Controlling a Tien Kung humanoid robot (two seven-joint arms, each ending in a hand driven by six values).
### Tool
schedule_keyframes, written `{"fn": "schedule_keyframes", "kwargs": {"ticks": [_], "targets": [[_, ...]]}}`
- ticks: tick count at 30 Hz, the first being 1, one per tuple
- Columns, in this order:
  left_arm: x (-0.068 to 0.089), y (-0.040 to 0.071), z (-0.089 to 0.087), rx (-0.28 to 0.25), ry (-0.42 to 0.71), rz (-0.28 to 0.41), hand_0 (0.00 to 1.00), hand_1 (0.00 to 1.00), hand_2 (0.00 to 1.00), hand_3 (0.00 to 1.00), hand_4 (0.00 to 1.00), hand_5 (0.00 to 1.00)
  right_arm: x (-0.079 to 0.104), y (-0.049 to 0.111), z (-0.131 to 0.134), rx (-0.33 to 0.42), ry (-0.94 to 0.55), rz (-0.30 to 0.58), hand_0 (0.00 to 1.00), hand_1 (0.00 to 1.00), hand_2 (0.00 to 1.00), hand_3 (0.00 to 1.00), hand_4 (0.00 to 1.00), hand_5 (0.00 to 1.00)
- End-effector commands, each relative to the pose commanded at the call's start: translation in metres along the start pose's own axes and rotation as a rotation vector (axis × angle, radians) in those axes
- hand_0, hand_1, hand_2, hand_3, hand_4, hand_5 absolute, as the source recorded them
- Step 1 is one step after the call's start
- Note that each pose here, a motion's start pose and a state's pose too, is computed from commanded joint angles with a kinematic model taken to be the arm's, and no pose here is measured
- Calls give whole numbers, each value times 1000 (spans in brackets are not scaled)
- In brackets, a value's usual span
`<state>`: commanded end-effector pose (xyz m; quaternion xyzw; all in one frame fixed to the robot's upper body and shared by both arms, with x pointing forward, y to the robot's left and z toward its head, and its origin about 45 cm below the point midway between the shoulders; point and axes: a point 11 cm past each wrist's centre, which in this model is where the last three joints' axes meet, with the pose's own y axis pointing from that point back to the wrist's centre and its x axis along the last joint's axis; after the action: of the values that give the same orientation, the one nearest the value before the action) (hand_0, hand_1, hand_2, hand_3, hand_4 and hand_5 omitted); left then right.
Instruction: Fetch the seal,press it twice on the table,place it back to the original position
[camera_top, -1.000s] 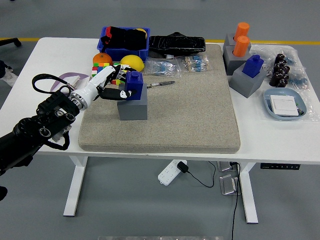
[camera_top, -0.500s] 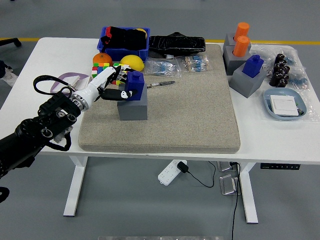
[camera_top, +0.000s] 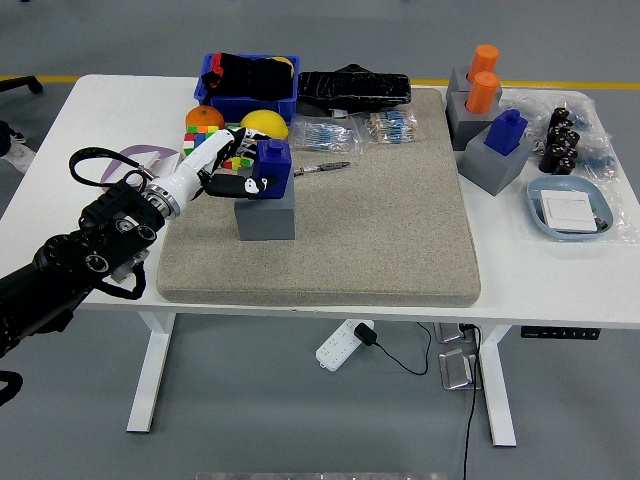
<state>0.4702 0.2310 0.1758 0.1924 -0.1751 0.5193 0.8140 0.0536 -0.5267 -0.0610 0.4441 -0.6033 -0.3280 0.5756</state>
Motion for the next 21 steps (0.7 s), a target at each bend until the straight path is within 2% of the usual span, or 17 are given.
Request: {"fn": "schedule_keyframes", "kwargs": {"ticks": [2, 3, 9, 21], "targets": [[0, 0, -1, 2, 1, -1, 822, 690, 531, 722, 560, 2, 0, 0, 0, 0, 0, 0, 761, 674, 665, 616, 786, 502], [-1, 0, -1, 3, 0, -1, 822, 749, 549, 721, 565, 2, 0, 0, 0, 0, 1, 1, 760, 674, 664, 617, 786, 505], [2, 1, -2, 2, -8, 6, 821, 768, 549, 710, 573, 2, 0, 0, -2, 4, -1, 0, 760, 673, 664, 617, 786, 505], [15, 3, -3, 0, -21, 31, 822, 725, 533, 696, 576, 2, 1, 0, -1, 3, -2, 2, 761, 672, 664, 617, 786, 505]]}}
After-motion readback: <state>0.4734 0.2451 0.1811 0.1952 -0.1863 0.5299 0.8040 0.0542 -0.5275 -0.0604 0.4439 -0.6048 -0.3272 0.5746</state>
